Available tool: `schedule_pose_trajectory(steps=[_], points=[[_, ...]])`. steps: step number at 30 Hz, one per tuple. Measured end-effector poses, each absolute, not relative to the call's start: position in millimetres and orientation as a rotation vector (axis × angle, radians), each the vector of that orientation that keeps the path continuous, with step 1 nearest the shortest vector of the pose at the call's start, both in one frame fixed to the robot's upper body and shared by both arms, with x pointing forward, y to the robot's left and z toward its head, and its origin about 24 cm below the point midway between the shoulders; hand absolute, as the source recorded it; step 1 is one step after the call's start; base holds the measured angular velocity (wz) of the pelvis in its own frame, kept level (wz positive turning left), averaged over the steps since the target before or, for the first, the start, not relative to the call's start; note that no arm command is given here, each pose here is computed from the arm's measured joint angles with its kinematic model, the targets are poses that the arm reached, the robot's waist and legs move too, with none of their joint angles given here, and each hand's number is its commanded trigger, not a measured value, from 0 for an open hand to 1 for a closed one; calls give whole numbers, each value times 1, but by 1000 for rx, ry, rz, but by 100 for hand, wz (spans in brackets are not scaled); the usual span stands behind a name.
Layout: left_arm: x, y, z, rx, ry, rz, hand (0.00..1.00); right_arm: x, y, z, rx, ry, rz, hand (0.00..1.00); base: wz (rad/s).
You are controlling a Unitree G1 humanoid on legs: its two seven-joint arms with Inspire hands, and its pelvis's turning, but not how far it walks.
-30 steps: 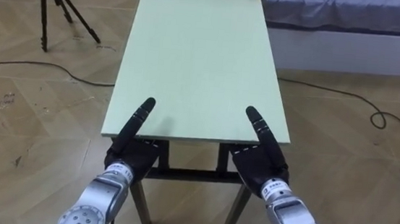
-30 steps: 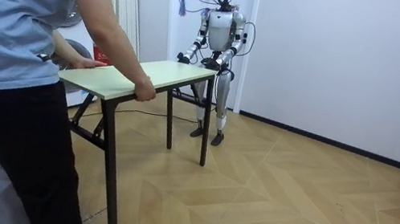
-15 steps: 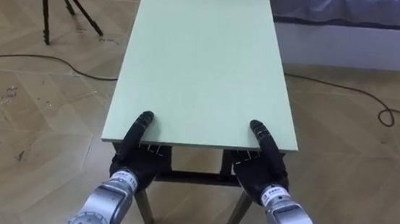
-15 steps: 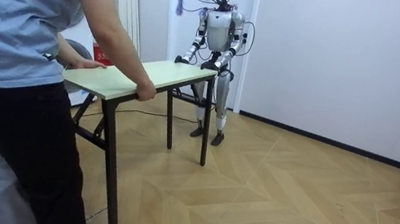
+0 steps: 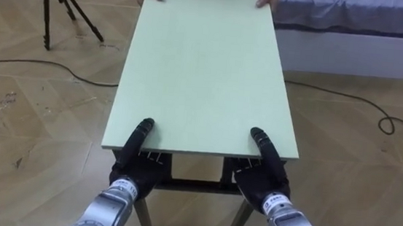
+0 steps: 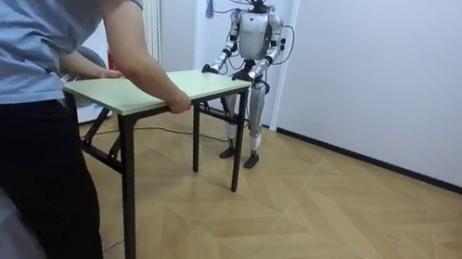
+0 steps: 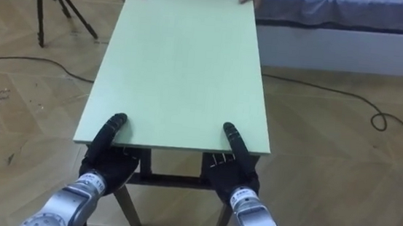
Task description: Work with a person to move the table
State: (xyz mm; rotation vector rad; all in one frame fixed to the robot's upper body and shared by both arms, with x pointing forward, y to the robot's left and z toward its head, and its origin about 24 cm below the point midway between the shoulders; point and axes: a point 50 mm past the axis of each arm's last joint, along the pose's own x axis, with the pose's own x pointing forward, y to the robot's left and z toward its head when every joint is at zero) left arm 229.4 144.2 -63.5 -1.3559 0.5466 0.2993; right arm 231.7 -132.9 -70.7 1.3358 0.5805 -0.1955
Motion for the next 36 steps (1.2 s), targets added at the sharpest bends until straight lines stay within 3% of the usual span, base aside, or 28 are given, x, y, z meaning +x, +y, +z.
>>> schedule_pose_trajectory(steps=[12, 36], points=[[192, 145, -71, -1364, 516, 308, 100, 204, -128, -70, 1302, 584, -172, 100, -4], [193, 130, -54, -1284, 381, 217, 100, 197, -126, -56, 1319, 449, -174, 100, 2]])
